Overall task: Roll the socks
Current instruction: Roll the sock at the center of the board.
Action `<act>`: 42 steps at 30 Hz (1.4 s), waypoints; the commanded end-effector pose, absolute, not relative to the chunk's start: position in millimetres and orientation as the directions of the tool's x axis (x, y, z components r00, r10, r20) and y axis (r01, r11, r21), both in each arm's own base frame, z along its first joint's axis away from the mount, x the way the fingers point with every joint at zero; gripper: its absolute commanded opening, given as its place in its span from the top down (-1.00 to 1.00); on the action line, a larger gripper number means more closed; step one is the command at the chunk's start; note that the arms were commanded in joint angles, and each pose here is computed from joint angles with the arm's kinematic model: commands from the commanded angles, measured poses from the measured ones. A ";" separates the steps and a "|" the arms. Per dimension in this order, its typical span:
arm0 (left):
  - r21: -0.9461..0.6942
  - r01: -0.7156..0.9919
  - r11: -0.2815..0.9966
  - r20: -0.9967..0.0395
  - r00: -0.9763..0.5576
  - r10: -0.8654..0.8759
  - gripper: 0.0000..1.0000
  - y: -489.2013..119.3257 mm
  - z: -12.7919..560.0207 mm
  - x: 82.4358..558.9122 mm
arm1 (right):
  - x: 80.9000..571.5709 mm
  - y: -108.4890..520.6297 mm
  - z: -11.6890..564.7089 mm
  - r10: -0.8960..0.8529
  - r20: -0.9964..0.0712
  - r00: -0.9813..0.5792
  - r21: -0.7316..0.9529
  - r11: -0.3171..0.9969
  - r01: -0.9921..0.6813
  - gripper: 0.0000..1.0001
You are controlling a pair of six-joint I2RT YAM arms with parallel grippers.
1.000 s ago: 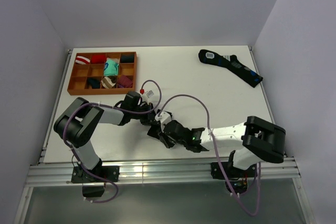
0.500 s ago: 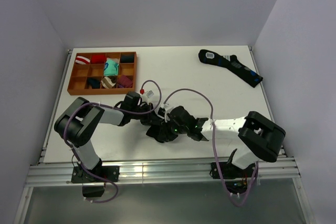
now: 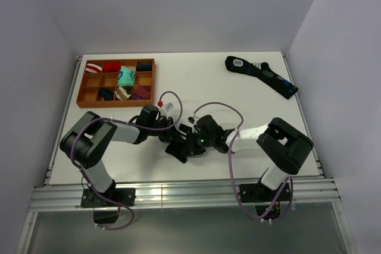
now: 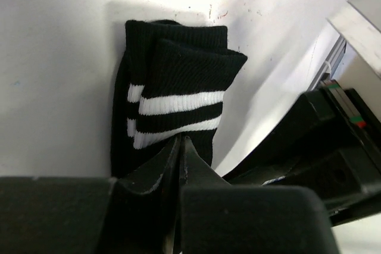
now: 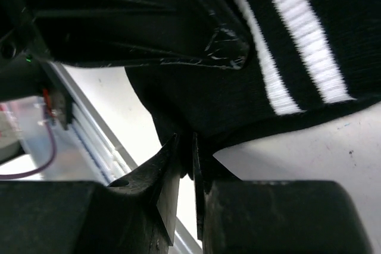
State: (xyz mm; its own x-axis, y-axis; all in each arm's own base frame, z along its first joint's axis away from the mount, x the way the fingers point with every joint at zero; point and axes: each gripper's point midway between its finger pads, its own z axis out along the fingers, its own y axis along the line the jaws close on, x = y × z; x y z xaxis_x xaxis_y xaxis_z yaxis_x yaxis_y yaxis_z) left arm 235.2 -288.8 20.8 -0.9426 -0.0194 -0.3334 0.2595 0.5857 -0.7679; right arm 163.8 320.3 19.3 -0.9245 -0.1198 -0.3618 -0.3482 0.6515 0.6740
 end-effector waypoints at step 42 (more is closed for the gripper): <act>-0.429 0.298 0.853 -0.733 -0.666 -0.136 0.25 -239.1 70.6 204.3 | 195.9 291.9 5.4 -0.096 -0.087 -0.992 0.532 0.837 -0.128 0.62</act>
